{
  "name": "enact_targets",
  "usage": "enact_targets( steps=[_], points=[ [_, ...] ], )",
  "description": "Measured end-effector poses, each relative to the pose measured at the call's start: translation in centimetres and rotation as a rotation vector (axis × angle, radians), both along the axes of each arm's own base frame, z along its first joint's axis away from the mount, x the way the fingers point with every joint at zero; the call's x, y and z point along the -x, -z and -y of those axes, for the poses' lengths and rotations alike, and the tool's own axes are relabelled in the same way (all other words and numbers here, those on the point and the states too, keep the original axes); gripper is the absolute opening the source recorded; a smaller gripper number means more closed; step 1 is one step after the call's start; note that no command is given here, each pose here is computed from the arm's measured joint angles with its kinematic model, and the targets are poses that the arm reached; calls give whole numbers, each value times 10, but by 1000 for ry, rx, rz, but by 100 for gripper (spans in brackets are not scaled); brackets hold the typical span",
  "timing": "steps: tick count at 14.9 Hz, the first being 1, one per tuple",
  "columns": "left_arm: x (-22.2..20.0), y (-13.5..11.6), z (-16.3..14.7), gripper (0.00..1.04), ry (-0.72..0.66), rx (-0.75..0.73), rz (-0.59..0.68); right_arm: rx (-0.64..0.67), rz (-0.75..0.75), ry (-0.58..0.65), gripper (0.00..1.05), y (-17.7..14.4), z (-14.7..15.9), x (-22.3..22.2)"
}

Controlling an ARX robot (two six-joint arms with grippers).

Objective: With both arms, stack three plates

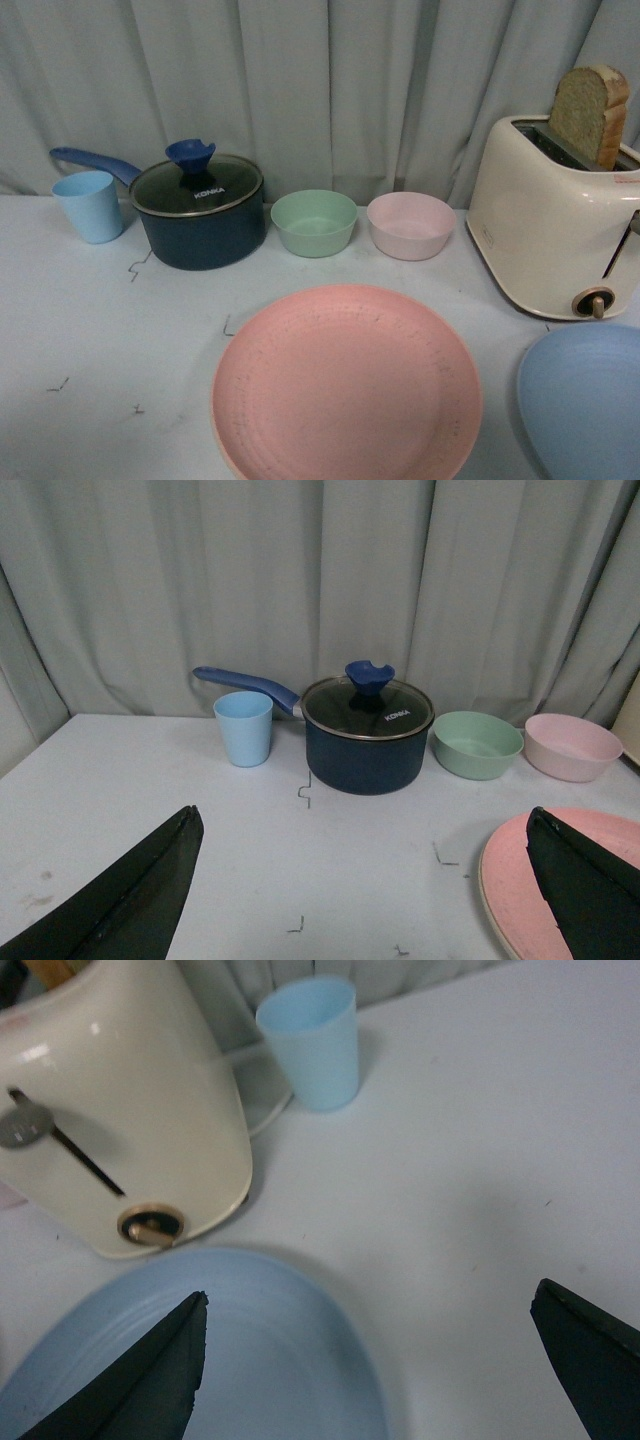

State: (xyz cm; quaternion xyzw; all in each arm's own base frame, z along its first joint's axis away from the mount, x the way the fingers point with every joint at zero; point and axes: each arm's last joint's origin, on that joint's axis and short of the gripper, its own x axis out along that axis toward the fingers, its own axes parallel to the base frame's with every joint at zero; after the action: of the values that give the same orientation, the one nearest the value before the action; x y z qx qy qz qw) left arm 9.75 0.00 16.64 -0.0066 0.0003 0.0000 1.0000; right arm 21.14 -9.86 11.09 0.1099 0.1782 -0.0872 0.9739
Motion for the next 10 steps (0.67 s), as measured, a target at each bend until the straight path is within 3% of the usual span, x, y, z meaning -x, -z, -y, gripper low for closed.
enact_targets(
  steps=[6,10],
  points=[
    [0,0,0,98,0,0,0,-163,-262,-32,98,62,-5,-32],
    [0,0,0,98,0,0,0,-152,-325,-13,98,81,0,-38]
  ],
)
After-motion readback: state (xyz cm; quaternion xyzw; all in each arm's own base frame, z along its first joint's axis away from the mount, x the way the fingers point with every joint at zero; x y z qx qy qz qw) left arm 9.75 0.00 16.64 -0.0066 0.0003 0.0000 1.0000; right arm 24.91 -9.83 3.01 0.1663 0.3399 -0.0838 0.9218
